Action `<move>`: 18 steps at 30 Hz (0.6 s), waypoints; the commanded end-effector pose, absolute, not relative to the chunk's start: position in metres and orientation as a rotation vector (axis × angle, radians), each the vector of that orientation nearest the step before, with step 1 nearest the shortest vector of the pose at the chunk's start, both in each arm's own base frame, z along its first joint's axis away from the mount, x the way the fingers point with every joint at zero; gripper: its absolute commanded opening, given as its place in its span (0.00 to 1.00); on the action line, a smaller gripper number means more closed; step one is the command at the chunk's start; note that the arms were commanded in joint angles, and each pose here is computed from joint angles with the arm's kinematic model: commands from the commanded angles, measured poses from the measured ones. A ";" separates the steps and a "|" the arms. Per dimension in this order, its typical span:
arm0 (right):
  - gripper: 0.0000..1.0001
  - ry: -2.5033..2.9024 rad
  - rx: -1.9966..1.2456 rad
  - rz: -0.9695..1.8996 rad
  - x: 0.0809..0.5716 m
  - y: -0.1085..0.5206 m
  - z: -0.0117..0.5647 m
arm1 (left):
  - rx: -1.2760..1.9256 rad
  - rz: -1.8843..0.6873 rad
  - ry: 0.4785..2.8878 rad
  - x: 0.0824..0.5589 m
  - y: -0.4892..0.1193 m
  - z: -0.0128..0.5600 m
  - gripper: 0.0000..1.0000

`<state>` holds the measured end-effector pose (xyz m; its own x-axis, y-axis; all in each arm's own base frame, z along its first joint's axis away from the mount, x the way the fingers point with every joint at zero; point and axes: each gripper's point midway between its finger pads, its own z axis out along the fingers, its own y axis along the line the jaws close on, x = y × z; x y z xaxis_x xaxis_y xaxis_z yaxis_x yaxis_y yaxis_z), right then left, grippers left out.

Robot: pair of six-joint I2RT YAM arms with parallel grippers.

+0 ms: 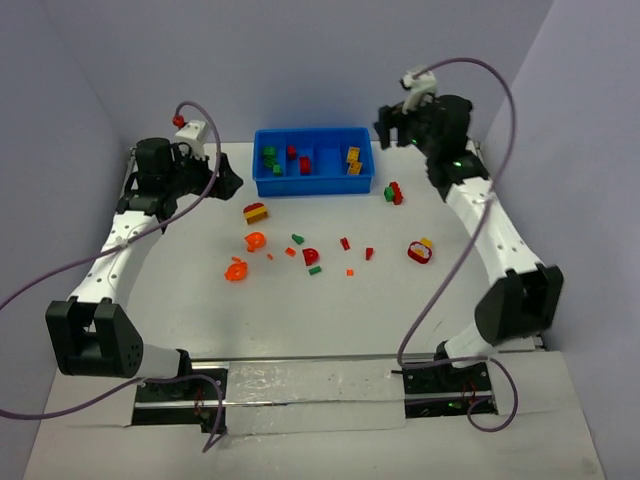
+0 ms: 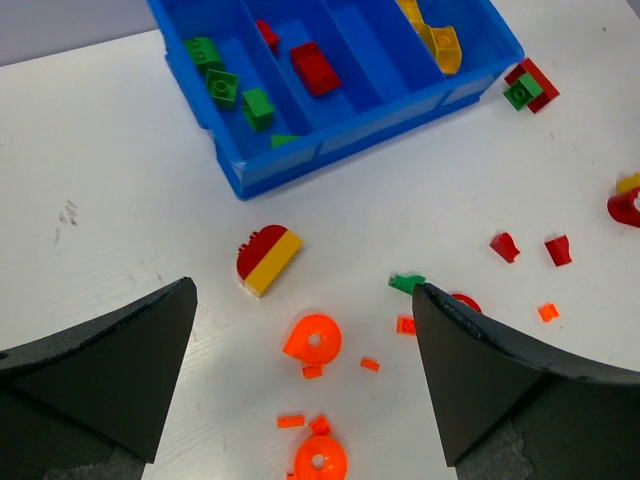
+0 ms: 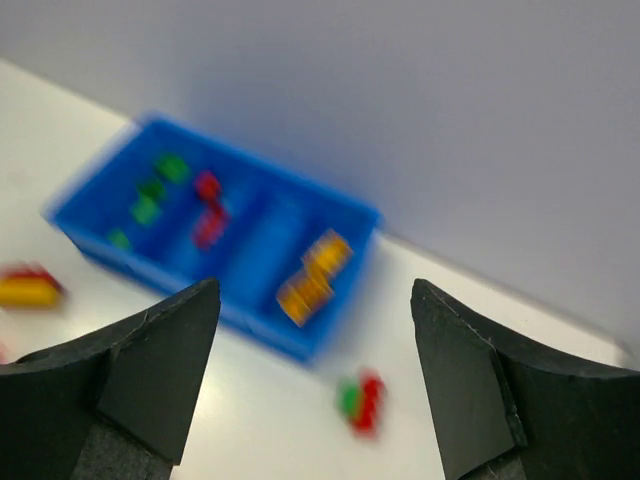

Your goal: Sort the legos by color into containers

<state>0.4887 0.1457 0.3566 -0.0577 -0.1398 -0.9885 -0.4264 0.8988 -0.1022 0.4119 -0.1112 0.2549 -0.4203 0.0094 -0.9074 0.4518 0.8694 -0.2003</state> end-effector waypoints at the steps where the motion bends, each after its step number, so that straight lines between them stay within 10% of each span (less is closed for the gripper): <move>1: 0.80 2.088 -0.752 0.179 0.406 0.080 0.225 | 0.445 -0.469 1.967 0.398 -0.120 0.251 0.99; 10: 0.72 2.456 -0.945 0.094 0.318 0.019 0.148 | 0.583 -0.650 2.017 0.378 -0.152 0.244 0.98; 18: 0.74 2.809 -0.108 0.249 0.309 -0.008 0.120 | 0.511 -0.584 2.019 0.376 -0.152 0.241 0.96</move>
<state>0.3216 -0.0027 0.1141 -0.8501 -0.3542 -0.3897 -0.4030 0.9139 0.0486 0.3760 -0.1524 0.2229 -0.5210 0.1434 -0.8414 0.5773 0.7853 -0.2237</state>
